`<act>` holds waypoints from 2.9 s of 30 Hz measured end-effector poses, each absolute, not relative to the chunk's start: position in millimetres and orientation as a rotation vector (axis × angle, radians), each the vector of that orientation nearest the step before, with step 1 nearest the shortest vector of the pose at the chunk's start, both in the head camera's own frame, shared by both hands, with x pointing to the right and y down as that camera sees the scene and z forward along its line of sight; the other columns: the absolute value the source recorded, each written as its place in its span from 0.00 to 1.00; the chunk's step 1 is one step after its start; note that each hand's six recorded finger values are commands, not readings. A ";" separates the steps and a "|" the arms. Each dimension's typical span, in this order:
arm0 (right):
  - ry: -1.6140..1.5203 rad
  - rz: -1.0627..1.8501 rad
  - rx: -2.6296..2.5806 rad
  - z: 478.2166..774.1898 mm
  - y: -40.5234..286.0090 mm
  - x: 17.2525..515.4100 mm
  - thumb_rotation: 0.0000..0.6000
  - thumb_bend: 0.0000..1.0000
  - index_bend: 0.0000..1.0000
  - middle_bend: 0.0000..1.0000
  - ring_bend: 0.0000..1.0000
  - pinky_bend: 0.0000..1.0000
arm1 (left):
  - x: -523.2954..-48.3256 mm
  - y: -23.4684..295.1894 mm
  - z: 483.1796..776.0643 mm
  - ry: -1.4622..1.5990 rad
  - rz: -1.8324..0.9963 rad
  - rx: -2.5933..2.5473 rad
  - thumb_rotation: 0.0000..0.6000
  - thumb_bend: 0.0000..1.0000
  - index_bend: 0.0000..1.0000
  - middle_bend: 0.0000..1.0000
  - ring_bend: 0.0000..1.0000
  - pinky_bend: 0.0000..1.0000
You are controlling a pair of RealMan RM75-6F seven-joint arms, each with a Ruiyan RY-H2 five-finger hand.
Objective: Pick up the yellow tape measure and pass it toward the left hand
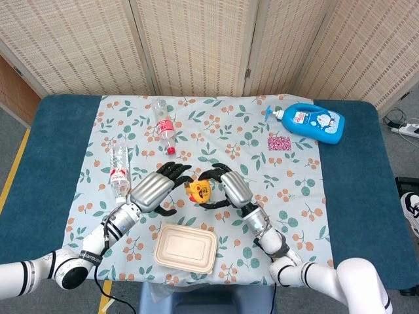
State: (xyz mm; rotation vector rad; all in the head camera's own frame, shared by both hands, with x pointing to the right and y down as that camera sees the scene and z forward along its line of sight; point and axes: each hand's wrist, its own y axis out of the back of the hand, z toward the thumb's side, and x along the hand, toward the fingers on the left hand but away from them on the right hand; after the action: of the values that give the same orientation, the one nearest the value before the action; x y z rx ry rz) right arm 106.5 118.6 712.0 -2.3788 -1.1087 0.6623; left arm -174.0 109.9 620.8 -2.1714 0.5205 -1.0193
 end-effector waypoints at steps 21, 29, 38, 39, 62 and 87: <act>-1.090 0.683 -2.344 720.8 118.3 111.3 1.00 0.41 0.66 0.51 0.39 0.16 | -175.5 102.2 624.4 0.549 -1.042 -2.158 1.00 0.23 0.41 0.09 0.11 0.10; -1.086 0.692 -2.331 723.8 117.8 114.7 1.00 0.41 0.66 0.51 0.39 0.16 | -177.9 98.9 625.1 0.571 -1.050 -2.153 1.00 0.23 0.43 0.11 0.14 0.12; -1.083 0.699 -2.321 726.1 116.9 115.8 1.00 0.41 0.66 0.51 0.40 0.15 | -176.9 95.5 629.3 0.634 -1.039 -2.144 1.00 0.24 0.51 0.17 0.19 0.16; -1.083 0.700 -2.320 726.3 116.8 115.9 1.00 0.41 0.66 0.51 0.40 0.15 | -176.7 95.1 630.0 0.640 -1.037 -2.142 1.00 0.25 0.53 0.18 0.20 0.17; -1.079 0.721 -2.298 730.2 114.4 122.4 1.00 0.41 0.66 0.51 0.41 0.14 | -181.4 93.0 647.2 0.739 -1.027 -2.122 1.00 0.52 0.69 0.28 0.28 0.24; -1.041 0.898 -2.134 715.9 105.4 258.1 1.00 0.41 0.67 0.51 0.41 0.14 | -266.1 82.5 639.8 0.754 -1.012 -2.065 1.00 0.52 0.69 0.30 0.30 0.20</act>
State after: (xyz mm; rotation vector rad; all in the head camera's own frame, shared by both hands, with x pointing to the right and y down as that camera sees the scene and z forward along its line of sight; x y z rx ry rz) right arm 258.1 105.4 715.9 -2.1338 -1.0410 0.8979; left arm -266.1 82.5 639.8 -2.0646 0.7540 -1.0123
